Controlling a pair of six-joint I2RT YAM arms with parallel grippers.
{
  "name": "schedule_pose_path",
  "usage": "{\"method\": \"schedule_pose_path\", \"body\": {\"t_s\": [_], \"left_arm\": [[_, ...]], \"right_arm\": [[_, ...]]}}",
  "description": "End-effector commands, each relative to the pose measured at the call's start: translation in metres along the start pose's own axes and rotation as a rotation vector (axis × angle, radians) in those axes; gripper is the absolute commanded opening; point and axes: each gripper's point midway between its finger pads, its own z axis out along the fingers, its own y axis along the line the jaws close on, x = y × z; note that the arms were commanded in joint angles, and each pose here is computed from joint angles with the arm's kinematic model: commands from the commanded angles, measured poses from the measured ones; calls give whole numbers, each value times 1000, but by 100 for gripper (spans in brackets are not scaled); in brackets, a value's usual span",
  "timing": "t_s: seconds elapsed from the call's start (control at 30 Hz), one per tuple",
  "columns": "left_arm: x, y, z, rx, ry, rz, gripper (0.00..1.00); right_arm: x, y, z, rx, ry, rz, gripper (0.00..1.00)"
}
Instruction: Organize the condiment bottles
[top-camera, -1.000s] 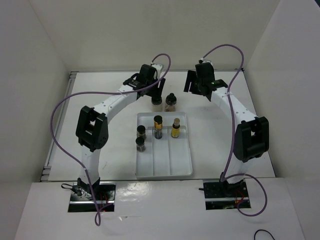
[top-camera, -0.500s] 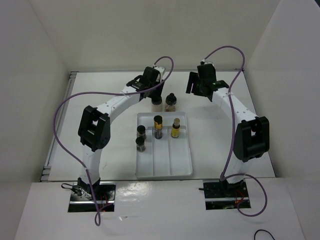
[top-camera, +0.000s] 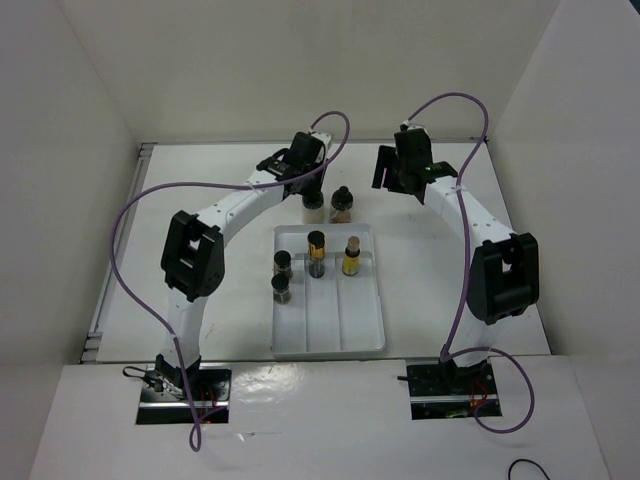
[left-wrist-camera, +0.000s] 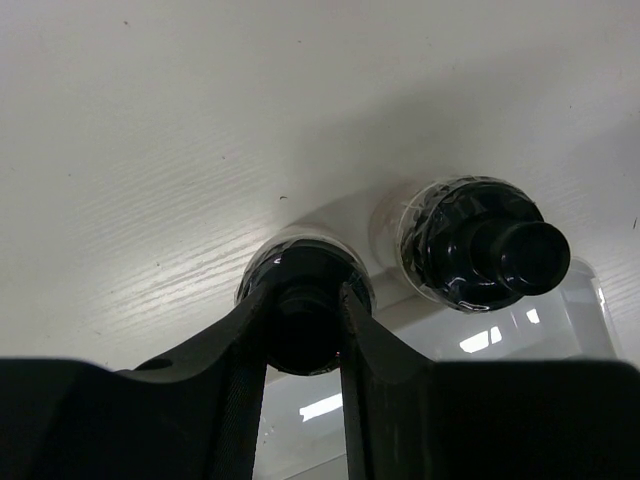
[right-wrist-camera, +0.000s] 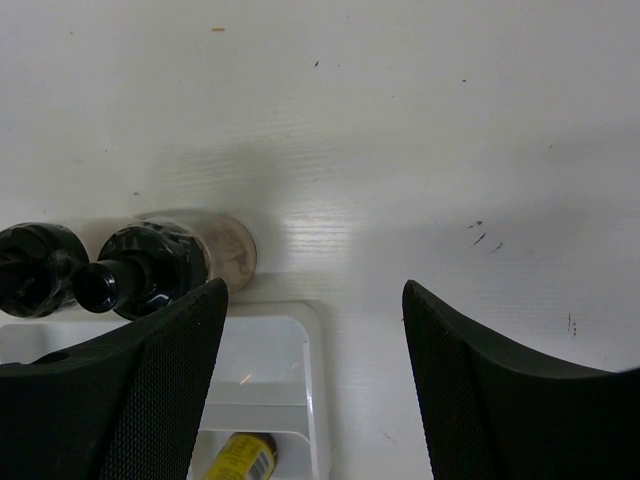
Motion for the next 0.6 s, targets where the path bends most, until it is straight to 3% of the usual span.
{"method": "schedule_pose_path", "body": {"t_s": [0.0, 0.57], "left_arm": [[-19, -4, -7, -6, -37, -29, 0], [-82, 11, -109, -60, -231, -40, 0]], "right_arm": [[-20, 4, -12, -34, -70, 2, 76], [-16, 9, -2, -83, -63, -2, 79]]}}
